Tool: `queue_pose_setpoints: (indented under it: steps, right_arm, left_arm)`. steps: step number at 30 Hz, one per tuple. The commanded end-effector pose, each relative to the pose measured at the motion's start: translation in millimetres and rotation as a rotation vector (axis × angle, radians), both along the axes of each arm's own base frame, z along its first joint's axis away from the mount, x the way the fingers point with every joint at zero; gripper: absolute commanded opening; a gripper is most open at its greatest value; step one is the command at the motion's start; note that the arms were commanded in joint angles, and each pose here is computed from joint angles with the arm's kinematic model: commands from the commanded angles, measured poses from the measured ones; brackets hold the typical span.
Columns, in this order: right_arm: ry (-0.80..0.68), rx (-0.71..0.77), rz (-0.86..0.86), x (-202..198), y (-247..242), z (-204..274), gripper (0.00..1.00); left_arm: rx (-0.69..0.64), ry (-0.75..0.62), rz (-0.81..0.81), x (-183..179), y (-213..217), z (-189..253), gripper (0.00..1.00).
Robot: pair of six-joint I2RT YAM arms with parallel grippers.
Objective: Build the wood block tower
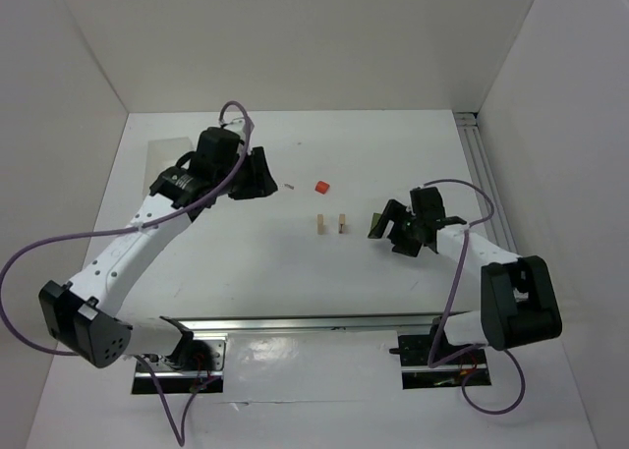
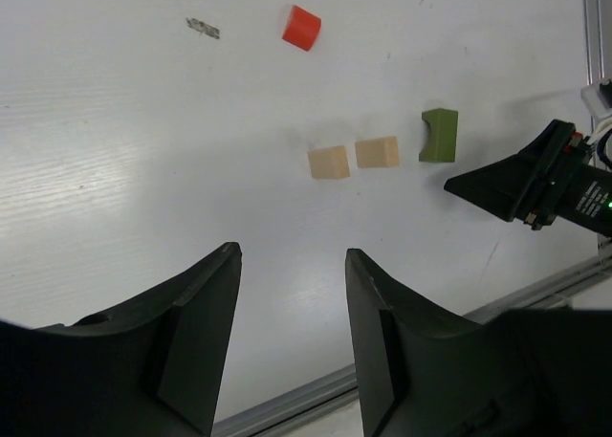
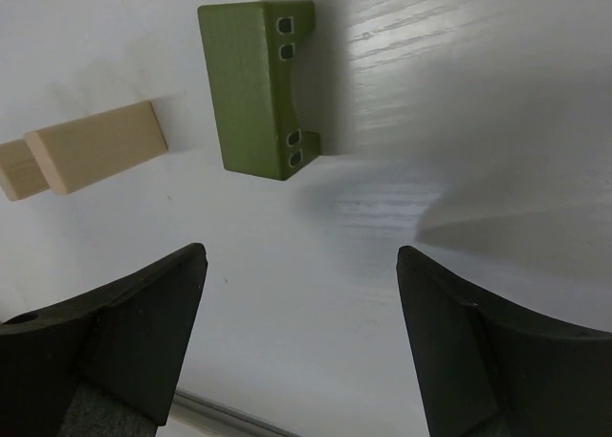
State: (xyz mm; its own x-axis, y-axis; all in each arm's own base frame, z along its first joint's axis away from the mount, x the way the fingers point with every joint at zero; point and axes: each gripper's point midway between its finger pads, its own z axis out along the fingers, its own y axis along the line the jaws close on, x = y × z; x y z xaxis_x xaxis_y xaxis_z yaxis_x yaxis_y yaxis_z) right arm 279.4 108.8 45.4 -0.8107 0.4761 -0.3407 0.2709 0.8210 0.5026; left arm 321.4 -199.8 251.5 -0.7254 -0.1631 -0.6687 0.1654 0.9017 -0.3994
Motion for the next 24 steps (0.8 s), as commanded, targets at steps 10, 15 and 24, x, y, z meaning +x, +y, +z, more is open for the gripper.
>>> queue_pose_setpoints:
  steps: [10, 15, 24]
  right_arm:
    - [-0.177, 0.005, 0.003, 60, 21, 18, 0.84]
    - [-0.176, 0.014, 0.019, 70, 28, 20, 0.80]
    - [-0.177, 0.063, 0.028, 69, 42, 25, 0.76]
  left_arm:
    - [-0.070, -0.122, 0.112, 4, 27, 32, 0.60]
    - [-0.074, -0.130, 0.122, 4, 31, 36, 0.60]
    - [-0.073, -0.131, 0.131, 3, 35, 35, 0.60]
